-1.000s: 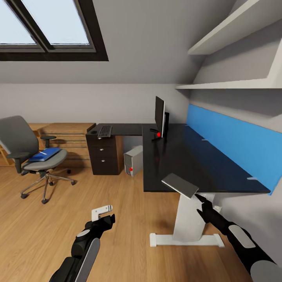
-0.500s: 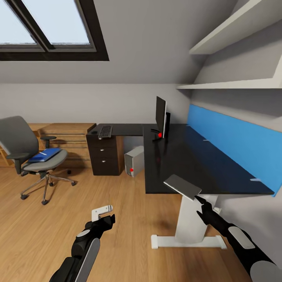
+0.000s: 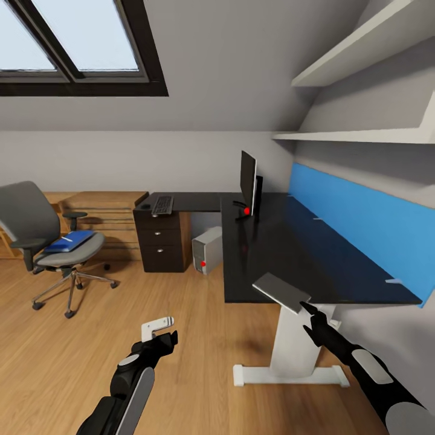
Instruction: In the bedroom, organize the workspace by keeping the computer under the desk, ensuring the monitor is on the desk, placing the keyboard on the desk next to the monitor, placing the mouse on the desk next to the keyboard, moving the folder from the swivel chair onto the desk next to the mouse, stacking the notebook on top of the folder with the pen on top of the notebook, and positioning the swivel chair next to the desk.
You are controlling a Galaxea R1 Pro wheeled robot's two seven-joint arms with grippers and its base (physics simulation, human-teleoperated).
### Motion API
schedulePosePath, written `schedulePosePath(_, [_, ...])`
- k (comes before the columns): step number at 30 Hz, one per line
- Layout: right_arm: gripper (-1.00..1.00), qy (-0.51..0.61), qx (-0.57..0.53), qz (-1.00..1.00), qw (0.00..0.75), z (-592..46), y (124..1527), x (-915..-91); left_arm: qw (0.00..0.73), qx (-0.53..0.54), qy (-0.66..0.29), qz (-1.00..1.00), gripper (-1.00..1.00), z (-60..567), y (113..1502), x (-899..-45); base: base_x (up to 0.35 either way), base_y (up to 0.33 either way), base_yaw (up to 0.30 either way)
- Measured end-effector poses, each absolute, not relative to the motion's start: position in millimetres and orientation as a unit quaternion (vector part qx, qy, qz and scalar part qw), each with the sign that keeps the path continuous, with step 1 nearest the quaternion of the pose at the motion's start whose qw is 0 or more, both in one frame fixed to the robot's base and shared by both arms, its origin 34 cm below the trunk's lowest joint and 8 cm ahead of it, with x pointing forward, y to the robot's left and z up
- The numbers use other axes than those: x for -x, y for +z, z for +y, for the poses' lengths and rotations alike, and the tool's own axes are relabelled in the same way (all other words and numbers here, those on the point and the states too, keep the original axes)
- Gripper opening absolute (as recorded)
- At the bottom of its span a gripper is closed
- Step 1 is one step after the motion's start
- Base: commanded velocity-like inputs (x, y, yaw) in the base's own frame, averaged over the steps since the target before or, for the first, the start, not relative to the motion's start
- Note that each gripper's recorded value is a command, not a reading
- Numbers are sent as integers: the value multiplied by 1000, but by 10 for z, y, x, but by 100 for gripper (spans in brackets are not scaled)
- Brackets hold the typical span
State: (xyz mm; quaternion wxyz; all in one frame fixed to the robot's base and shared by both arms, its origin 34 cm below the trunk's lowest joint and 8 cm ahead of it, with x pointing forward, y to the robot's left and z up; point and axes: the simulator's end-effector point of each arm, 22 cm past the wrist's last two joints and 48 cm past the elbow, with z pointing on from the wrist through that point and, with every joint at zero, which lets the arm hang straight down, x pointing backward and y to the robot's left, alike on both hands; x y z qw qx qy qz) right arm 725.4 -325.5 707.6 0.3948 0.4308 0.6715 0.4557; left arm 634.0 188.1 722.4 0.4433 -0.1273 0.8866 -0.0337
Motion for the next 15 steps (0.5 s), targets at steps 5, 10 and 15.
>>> schedulePosePath(5, [100,456,-431,672,395,-3254,7151,-7263,443,127,-34,887,100,1879,7299,-6348,0,0,0])
schedulePosePath(10, [100,456,-431,672,395,-3253,7151,-7263,443,127,-34,887,100,1879,7299,-6348,0,0,0])
schedulePosePath(15, [100,456,-431,672,395,-3253,7244,-7273,443,127,-33,887,100,1881,7395,-6359,0,0,0])
